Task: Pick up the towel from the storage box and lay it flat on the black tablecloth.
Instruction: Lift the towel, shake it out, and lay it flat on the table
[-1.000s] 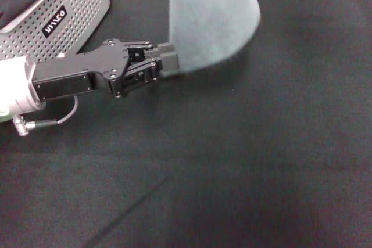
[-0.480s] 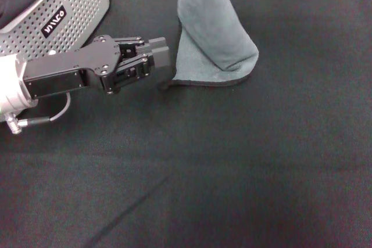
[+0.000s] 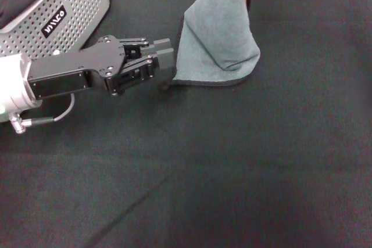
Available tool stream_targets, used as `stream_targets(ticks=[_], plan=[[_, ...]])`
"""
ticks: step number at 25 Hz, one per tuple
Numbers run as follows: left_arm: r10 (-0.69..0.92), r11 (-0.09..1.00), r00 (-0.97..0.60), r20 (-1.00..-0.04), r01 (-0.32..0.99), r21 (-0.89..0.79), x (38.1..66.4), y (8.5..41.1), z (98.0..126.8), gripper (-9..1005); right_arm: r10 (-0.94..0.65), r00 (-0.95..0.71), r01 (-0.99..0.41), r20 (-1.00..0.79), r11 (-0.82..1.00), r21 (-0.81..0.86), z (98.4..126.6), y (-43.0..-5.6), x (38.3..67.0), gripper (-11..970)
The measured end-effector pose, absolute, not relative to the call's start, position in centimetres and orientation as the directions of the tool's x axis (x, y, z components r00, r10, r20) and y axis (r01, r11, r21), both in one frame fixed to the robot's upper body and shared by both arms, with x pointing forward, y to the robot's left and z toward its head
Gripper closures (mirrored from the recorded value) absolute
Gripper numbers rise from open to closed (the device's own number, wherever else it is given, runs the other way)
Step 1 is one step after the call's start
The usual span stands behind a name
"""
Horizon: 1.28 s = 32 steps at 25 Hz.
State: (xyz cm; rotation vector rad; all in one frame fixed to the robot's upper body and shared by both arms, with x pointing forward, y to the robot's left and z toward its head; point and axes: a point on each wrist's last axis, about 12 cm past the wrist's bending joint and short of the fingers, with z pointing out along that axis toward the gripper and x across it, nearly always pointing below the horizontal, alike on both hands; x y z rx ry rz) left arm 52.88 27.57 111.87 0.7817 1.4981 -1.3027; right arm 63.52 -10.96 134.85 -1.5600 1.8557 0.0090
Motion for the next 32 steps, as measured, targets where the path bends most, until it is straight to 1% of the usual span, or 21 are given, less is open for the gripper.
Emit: stream_targets(ticks=[4, 7, 12, 15, 19, 23, 26, 28, 32], plan=[[-0.122, 0.219, -0.329, -0.937, 0.911, -0.348, 52.9, 27.4, 111.8, 757, -0.913, -0.054, -0.868, -0.404, 0.243, -0.432, 136.1, -9.2, 64.0, 952], [-0.122, 0.218, -0.329, -0.936, 0.912, -0.349, 52.9, 27.4, 111.8, 756, -0.932, -0.043, -0.866, -0.361, 0.215, -0.451, 136.8, -7.5, 64.1, 952], [-0.12, 0.217, -0.326, -0.938, 0.913, -0.346, 52.8, 27.3, 111.7, 756, -0.919, 0.014, -0.842, -0.394, 0.202, -0.501, 139.0, -6.4, 63.6, 952], [-0.119, 0.219, -0.325, -0.938, 0.913, -0.344, 52.7, 27.4, 111.6, 756, -0.881, 0.028, -0.854, -0.473, 0.225, -0.47, 140.0, -7.0, 63.3, 952], [-0.12, 0.222, -0.319, -0.94, 0.915, -0.338, 52.6, 27.4, 111.6, 756, -0.772, 0.018, -0.92, -0.636, 0.237, -0.313, 139.8, -9.5, 63.3, 952], [-0.124, 0.229, -0.307, -0.944, 0.916, -0.328, 52.8, 27.7, 111.8, 756, -0.598, 0.005, -0.954, -0.802, 0.237, -0.183, 138.0, -14.4, 63.2, 952], [-0.136, 0.242, -0.293, -0.946, 0.917, -0.318, 53.1, 28.2, 112.3, 756, -0.451, 0.039, -0.965, -0.892, 0.214, -0.151, 137.7, -18.3, 62.4, 952], [-0.14, 0.245, -0.288, -0.947, 0.917, -0.315, 53.2, 28.3, 112.4, 755, -0.384, 0.058, -0.971, -0.922, 0.194, -0.142, 137.2, -20.9, 61.5, 952], [-0.17, 0.269, -0.258, -0.951, 0.916, -0.296, 53.5, 29.3, 113.1, 755, -0.279, 0.078, -0.99, -0.957, 0.092, -0.108, 134.7, -24.7, 59.8, 952]])
